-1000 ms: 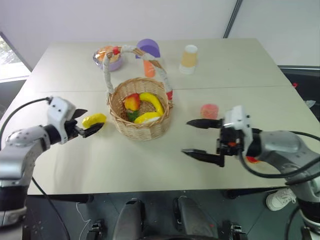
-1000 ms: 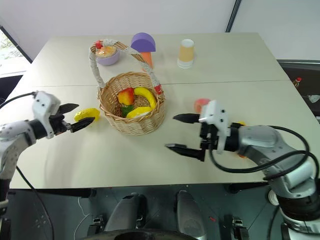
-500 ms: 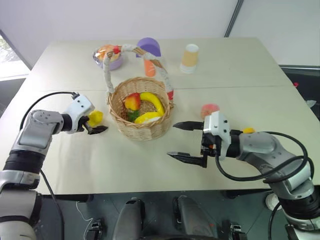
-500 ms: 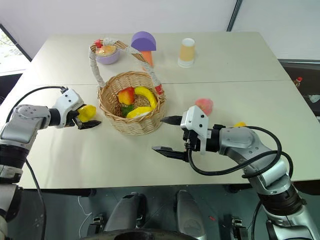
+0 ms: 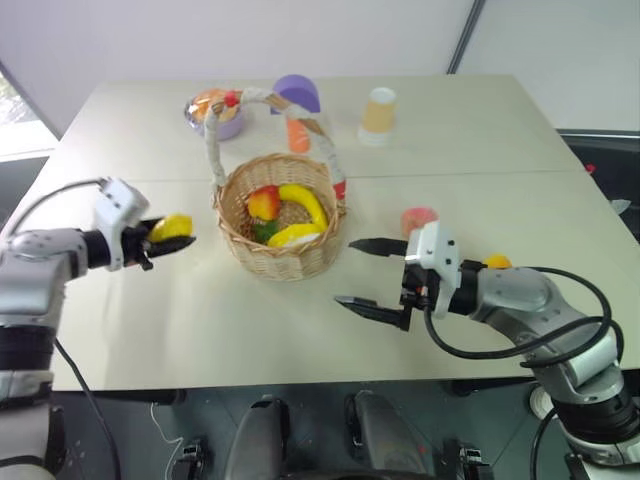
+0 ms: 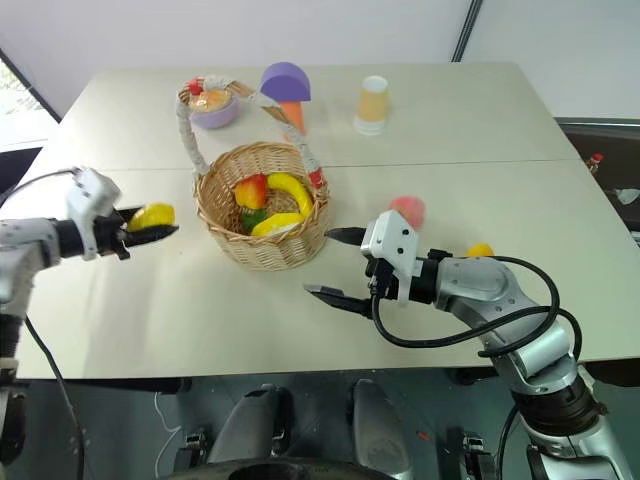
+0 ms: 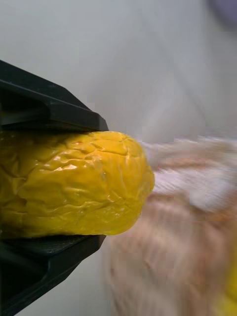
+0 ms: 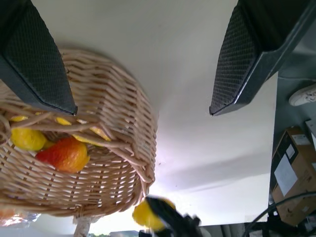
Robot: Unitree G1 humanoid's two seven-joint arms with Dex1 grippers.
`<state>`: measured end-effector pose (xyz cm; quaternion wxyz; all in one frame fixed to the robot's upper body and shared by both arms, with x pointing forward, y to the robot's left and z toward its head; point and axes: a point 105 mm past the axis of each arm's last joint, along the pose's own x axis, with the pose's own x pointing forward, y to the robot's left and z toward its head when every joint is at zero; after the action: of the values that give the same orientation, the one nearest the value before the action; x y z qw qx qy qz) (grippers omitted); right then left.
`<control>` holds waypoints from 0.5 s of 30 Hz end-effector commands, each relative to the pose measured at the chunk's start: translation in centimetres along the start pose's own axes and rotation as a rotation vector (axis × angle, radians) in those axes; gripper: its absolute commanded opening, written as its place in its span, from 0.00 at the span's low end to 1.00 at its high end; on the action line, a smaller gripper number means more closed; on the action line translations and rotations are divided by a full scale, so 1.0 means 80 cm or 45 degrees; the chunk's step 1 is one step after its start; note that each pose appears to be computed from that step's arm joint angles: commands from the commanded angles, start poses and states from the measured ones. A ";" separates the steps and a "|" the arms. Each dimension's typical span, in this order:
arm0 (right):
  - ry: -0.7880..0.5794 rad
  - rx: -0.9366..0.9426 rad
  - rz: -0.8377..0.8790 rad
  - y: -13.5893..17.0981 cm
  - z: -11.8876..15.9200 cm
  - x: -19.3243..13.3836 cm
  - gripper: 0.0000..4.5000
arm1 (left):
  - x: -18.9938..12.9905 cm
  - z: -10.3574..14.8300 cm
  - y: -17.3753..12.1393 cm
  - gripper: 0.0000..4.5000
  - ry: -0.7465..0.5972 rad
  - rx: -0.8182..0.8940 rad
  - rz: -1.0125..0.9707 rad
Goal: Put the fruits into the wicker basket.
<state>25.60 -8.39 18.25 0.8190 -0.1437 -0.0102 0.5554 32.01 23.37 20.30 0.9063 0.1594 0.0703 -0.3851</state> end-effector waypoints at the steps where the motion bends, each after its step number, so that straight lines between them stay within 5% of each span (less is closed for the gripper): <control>1: -0.032 -0.063 -0.029 -0.010 0.013 -0.004 1.00 | 0.025 0.061 -0.042 0.41 -0.180 0.082 -0.050; 7: -0.029 -0.088 -0.135 -0.033 0.008 -0.001 1.00 | 0.106 0.081 -0.064 0.41 -0.233 0.104 0.038; 12: -0.028 -0.061 -0.306 -0.058 0.000 -0.012 1.00 | 0.127 0.078 -0.063 0.96 -0.218 0.068 0.050; 15: 0.011 -0.036 -0.464 -0.081 -0.009 -0.028 1.00 | 0.124 0.091 -0.067 0.98 -0.295 0.051 0.005</control>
<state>30.13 -11.52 18.35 0.8878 -0.1496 -0.0222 0.4346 35.45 10.87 21.19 0.9095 0.1368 0.0016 -0.3925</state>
